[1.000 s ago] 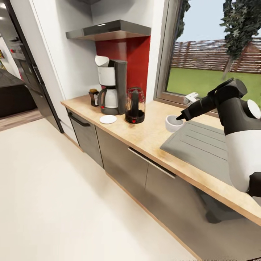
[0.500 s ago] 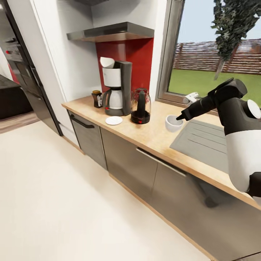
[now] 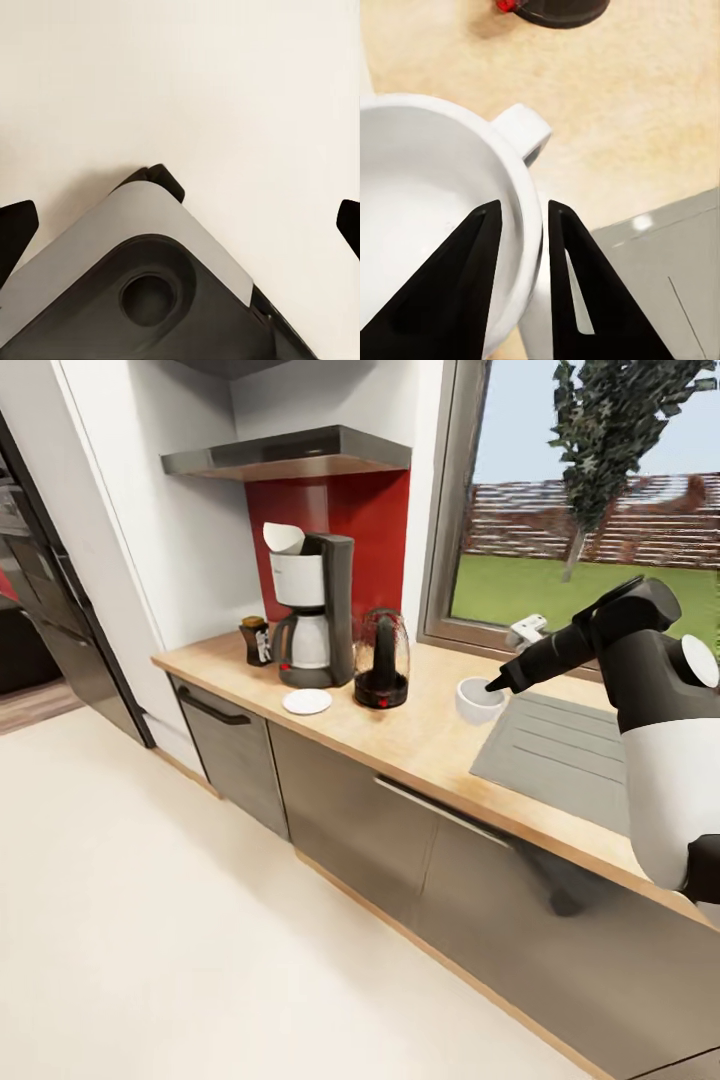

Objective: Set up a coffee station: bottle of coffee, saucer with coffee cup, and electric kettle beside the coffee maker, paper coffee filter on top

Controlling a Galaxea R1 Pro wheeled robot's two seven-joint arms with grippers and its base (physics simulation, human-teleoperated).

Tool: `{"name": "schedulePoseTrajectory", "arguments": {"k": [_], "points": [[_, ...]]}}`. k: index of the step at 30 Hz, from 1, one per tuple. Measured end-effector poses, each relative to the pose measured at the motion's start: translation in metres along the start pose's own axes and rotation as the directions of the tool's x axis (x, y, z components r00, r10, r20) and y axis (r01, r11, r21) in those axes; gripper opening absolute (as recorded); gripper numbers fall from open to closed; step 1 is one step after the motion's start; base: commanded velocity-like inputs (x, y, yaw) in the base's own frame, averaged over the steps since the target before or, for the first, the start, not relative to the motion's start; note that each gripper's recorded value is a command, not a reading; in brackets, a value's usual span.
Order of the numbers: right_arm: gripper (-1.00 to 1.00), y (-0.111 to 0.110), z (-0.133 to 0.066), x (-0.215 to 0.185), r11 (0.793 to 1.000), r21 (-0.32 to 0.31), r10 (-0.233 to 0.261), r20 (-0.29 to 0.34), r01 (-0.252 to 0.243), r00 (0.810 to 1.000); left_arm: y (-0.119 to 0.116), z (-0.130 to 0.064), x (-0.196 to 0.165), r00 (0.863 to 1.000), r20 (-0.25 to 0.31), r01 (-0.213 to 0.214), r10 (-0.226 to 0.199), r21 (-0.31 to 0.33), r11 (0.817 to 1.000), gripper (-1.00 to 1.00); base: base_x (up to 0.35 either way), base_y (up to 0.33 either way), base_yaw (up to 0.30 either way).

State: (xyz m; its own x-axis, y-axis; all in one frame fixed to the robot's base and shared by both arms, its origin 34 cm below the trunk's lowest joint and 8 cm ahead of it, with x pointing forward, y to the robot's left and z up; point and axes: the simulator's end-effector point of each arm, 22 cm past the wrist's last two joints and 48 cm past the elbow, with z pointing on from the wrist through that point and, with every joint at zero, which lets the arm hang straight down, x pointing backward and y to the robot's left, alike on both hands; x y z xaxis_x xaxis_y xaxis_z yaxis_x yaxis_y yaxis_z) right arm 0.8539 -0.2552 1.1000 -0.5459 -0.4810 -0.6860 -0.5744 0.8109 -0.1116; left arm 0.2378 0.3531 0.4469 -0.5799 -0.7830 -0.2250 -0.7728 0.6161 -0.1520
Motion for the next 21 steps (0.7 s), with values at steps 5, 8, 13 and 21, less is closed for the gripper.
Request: {"name": "schedulePoseTrajectory", "arguments": {"k": [5,8,13,21], "points": [[-1.00,0.0005,-0.0022,-0.0013,1.000,0.001,-0.002,0.003,0.002,1.000,-0.0013,0.0001,-0.0011,1.000,0.003,0.000,0.000,0.003,1.000,1.00,0.041,0.074,-0.208],[-1.00,0.0007,-0.0040,-0.0022,1.000,0.002,-0.002,0.005,0.002,1.000,-0.0019,0.0001,-0.0017,1.000,0.005,0.000,0.000,0.005,1.000,1.00,0.029,0.141,-0.200],[-1.00,0.0008,-0.0047,-0.0023,1.000,0.002,-0.001,0.005,0.001,1.000,-0.0022,0.0000,-0.0021,1.000,0.006,0.000,0.000,0.006,1.000,1.00,0.065,0.265,-0.055],[-1.00,-0.0009,-0.0045,-0.0003,1.000,0.003,0.004,0.001,-0.004,1.000,-0.0022,0.0000,-0.0021,1.000,0.006,0.000,-0.001,0.006,1.000,1.00,0.075,0.291,-0.005]]}}
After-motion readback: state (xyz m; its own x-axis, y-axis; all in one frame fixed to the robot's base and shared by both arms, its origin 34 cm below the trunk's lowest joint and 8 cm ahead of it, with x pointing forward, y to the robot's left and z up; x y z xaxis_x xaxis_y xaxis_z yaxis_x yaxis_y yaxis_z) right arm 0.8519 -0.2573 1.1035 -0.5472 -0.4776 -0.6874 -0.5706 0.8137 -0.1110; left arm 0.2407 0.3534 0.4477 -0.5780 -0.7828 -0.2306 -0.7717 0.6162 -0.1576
